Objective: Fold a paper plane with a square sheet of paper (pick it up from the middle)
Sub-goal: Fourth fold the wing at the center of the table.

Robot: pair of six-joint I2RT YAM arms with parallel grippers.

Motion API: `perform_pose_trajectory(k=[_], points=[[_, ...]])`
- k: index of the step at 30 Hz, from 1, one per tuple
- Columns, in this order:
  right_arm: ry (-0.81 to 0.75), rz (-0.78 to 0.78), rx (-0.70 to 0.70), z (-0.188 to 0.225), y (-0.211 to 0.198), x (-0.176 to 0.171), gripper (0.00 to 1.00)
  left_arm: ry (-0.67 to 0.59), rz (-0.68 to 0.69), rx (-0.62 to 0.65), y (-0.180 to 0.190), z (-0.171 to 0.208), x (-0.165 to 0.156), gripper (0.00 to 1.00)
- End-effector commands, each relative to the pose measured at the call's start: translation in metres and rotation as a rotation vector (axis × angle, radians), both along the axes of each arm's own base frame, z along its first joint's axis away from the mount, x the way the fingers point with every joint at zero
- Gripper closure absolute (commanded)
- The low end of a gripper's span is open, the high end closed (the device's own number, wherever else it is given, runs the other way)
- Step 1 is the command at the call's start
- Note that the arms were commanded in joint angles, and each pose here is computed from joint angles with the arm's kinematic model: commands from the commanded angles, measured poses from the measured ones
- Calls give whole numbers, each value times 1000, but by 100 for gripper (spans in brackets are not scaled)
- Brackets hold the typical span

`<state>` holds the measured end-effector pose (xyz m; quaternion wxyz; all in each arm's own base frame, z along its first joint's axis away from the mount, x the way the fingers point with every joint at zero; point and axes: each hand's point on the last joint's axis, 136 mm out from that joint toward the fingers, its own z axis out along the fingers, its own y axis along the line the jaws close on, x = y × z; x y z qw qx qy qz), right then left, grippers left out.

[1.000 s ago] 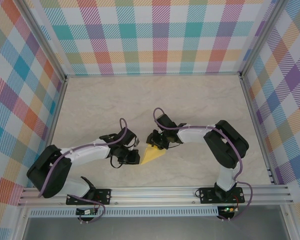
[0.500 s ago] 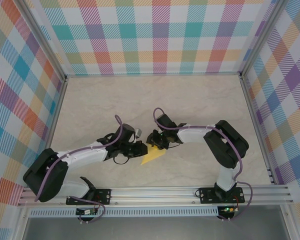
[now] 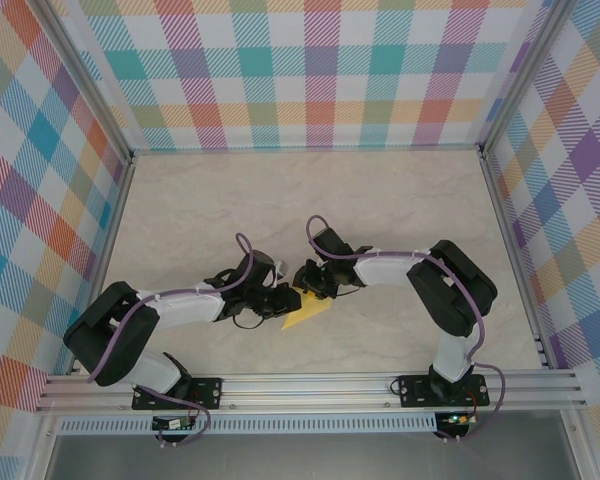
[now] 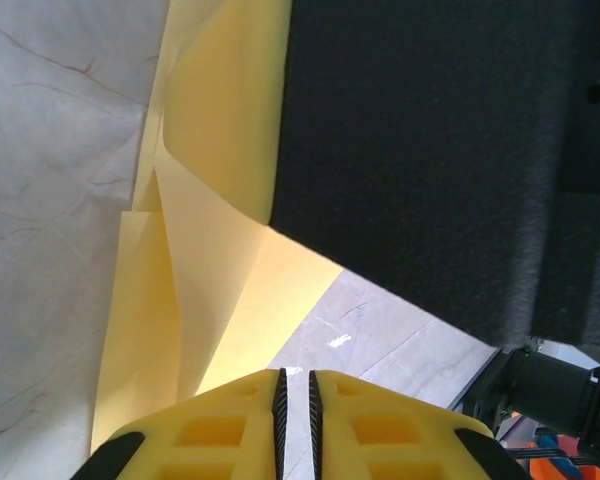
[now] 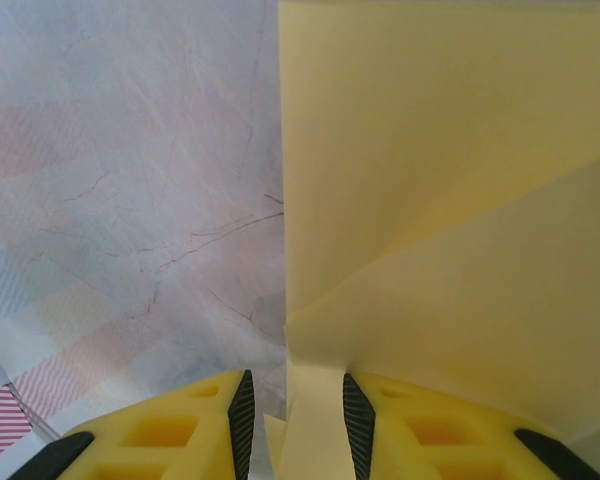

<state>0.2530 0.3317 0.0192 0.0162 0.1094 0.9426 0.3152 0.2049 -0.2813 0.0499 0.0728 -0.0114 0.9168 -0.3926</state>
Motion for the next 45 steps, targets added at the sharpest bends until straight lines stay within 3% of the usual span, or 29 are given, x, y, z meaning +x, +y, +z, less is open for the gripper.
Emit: perform_pose_trajectory(k=[1,16,23,30,37,45], points=[[109,-15,-133,-41,-23,-21,66,27,-25,33,2,-14,-9,84],[112,-15,-138,-43,-23,-21,66,69,-25,223,40,-47,-29,85],[121,-14,-142,-44,-23,-22,66,12,-18,184,36,-23,-23,84],[123,-13,-144,-44,-23,-22,66,-27,-59,55,16,11,-21,83],[125,-14,-148,-44,-24,-22,66,-12,-57,8,4,9,-18,82],[127,-16,-154,-45,-26,-23,66,43,-25,134,21,-28,-22,83]])
